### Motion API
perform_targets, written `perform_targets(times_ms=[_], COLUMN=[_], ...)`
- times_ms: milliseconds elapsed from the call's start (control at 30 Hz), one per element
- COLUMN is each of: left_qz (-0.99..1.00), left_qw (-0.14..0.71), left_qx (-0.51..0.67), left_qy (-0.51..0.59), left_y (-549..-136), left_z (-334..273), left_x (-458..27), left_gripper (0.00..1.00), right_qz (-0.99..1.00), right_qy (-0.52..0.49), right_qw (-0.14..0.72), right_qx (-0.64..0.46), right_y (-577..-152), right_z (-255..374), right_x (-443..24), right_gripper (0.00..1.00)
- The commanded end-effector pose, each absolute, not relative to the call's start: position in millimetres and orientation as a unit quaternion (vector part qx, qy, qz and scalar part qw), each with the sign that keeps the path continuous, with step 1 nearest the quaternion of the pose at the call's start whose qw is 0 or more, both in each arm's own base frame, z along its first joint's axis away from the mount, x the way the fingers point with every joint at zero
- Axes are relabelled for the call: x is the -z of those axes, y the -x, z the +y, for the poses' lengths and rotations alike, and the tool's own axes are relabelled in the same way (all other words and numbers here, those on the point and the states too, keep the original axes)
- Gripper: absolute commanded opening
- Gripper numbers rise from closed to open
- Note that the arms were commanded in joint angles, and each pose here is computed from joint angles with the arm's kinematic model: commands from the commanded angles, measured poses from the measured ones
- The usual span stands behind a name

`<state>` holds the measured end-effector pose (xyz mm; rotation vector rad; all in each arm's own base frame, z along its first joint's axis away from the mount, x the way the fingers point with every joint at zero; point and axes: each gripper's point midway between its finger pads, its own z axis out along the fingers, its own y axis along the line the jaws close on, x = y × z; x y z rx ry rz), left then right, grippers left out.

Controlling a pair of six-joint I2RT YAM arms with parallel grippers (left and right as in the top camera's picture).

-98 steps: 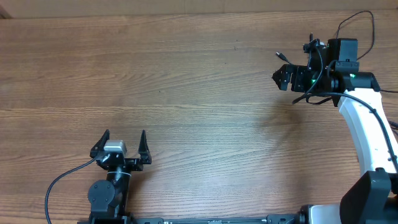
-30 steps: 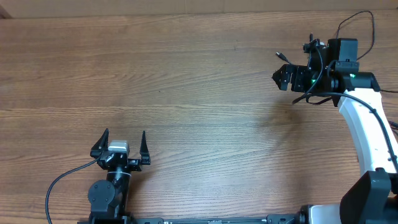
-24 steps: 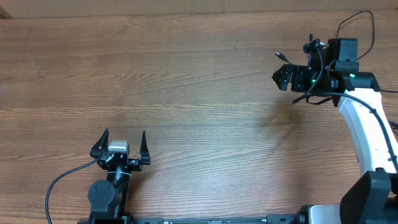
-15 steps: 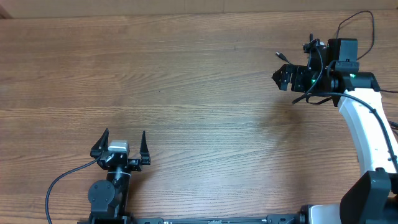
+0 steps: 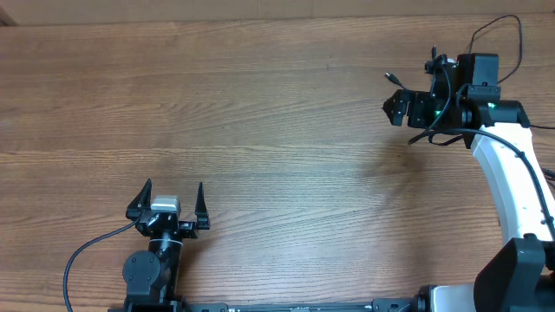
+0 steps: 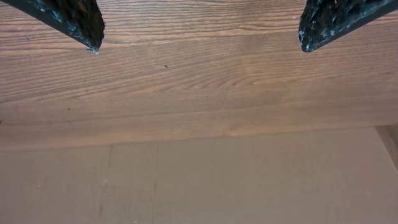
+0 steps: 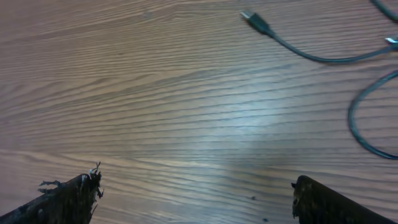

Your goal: Untangle cables

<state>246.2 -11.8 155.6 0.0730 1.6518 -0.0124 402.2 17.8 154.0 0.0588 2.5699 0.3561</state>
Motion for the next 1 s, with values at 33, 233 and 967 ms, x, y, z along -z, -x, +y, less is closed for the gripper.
perform_targets(times_ms=[33,233,967], left_qz=[0.733,0.733,0.733], left_qw=[0.680,0.680,0.680], left_qx=[-0.009,-0.009,-0.009], left_qy=[-0.034,-0.034,-0.034], left_y=[-246,-246,-246], left_z=[-8,-8,-8], left_x=[-156,-156,-156], left_gripper=[0.99,1.00,1.00], right_qz=[0.956,0.957,0.929], right_qy=[-0.024,-0.025,0.028], right_qw=[0.271,0.268,0.348], right_qx=[-0.112,-0.112,-0.120], right_y=[-402,-402,-390], right_z=[12,12,45], right_x=[-152,-150,-207], right_gripper=[1.00,1.00,1.00])
